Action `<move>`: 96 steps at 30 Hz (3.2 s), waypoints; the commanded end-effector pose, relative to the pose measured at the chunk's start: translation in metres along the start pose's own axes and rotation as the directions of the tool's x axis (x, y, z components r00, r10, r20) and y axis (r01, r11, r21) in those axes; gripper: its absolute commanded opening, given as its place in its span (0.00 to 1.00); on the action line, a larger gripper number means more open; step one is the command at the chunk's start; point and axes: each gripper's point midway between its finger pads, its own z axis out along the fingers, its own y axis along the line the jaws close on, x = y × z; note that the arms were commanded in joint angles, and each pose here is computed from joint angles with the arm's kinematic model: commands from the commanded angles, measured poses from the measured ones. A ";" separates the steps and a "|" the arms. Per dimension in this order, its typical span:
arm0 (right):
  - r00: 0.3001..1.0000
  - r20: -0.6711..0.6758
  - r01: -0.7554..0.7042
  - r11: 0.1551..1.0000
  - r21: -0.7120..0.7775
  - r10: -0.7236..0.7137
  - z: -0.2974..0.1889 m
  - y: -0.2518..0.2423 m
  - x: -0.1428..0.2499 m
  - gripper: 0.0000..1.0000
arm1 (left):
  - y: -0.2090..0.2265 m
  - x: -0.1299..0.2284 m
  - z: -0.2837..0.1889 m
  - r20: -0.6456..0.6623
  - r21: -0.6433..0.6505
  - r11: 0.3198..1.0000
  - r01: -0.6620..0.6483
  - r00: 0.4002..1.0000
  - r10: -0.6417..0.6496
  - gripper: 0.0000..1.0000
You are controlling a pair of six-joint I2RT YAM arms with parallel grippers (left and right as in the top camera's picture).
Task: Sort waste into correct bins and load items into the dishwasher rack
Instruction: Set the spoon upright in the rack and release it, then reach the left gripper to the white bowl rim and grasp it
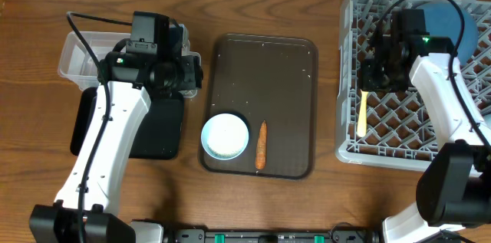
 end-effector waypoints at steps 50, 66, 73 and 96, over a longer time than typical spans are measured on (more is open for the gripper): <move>0.969 0.203 0.124 0.987 0.103 -0.143 -0.052 0.047 -0.046 0.71 | -0.097 0.105 0.093 -0.360 -0.059 0.998 -0.029 0.933 0.006 0.54; 0.970 0.200 0.117 0.988 0.101 -0.135 -0.052 0.047 -0.045 0.72 | -0.078 0.139 0.124 -0.453 -0.228 0.973 -0.037 0.888 -0.072 0.53; 0.971 0.196 0.117 0.988 0.101 -0.135 -0.052 0.047 -0.044 0.72 | -0.079 0.149 0.139 -0.478 -0.236 0.970 -0.060 0.876 -0.062 0.52; 0.972 0.193 0.117 0.988 0.101 -0.135 -0.051 0.046 -0.043 0.72 | -0.069 0.150 0.156 -0.469 -0.280 0.956 -0.084 0.881 -0.060 0.21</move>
